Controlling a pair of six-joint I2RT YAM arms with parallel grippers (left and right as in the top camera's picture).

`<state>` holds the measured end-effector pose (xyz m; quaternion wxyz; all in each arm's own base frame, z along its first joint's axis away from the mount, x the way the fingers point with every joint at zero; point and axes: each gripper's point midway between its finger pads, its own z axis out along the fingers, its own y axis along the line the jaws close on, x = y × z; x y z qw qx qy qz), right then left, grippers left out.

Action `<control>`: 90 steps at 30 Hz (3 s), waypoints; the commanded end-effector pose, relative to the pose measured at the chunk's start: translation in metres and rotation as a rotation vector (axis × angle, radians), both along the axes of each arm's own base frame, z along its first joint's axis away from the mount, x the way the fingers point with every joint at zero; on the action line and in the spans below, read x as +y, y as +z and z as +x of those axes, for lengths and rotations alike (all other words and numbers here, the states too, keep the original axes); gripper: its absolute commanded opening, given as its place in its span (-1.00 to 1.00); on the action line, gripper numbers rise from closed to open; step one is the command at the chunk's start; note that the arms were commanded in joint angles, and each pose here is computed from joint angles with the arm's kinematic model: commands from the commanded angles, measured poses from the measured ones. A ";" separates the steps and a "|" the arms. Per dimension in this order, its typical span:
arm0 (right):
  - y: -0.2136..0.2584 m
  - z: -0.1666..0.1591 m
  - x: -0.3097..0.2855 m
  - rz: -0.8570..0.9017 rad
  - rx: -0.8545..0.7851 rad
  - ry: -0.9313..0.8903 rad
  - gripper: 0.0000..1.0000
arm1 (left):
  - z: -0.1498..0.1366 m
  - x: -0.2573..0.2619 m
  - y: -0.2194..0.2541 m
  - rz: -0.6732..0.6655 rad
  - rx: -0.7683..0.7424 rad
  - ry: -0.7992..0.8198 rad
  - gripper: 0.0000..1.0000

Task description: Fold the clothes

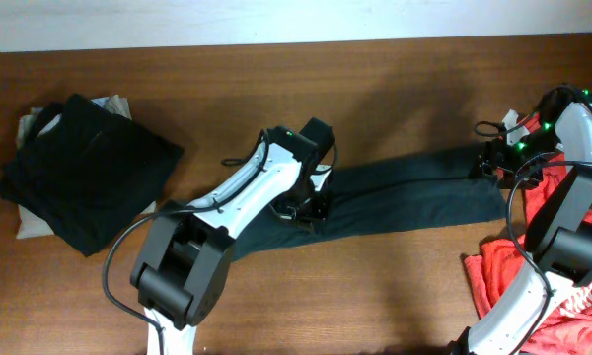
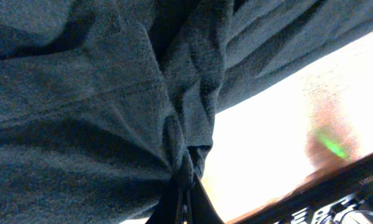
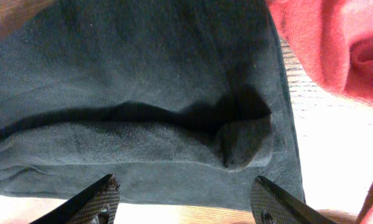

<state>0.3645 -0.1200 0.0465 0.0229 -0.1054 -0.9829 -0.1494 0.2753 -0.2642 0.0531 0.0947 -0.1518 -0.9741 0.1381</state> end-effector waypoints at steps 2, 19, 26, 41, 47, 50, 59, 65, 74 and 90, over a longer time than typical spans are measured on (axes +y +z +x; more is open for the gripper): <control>0.001 -0.001 0.004 0.012 0.001 0.006 0.44 | 0.010 0.010 0.011 0.051 -0.072 -0.001 0.10; 0.002 -0.003 0.006 0.022 0.008 0.016 0.62 | 0.058 0.277 -0.067 0.462 -0.211 0.593 -0.17; 0.002 -0.015 0.033 0.162 -0.018 0.144 0.86 | 0.034 0.257 -0.043 0.269 -0.007 0.515 0.12; -0.038 -0.025 0.031 -0.121 0.135 0.133 -0.92 | 0.048 0.239 0.029 0.119 -0.160 0.516 0.26; 0.063 0.008 0.058 -0.138 0.027 0.097 -0.92 | 0.045 0.239 0.029 0.122 -0.149 0.516 0.27; 0.055 0.000 0.137 -0.139 0.089 0.217 -0.92 | 0.044 0.239 0.029 0.122 -0.148 0.516 0.26; 0.051 -0.007 0.277 -0.153 -0.017 0.464 0.21 | 0.043 0.239 0.029 0.124 -0.143 0.515 0.27; 0.049 0.000 0.259 -0.272 -0.036 0.481 0.40 | 0.043 0.239 0.029 0.124 -0.143 0.515 0.27; 0.023 0.019 0.238 -0.421 -0.082 0.245 0.38 | 0.042 0.239 0.029 0.125 -0.140 0.515 0.27; -0.027 0.021 0.311 -0.001 -0.220 0.567 0.45 | 0.038 0.239 0.029 0.129 -0.122 0.513 0.27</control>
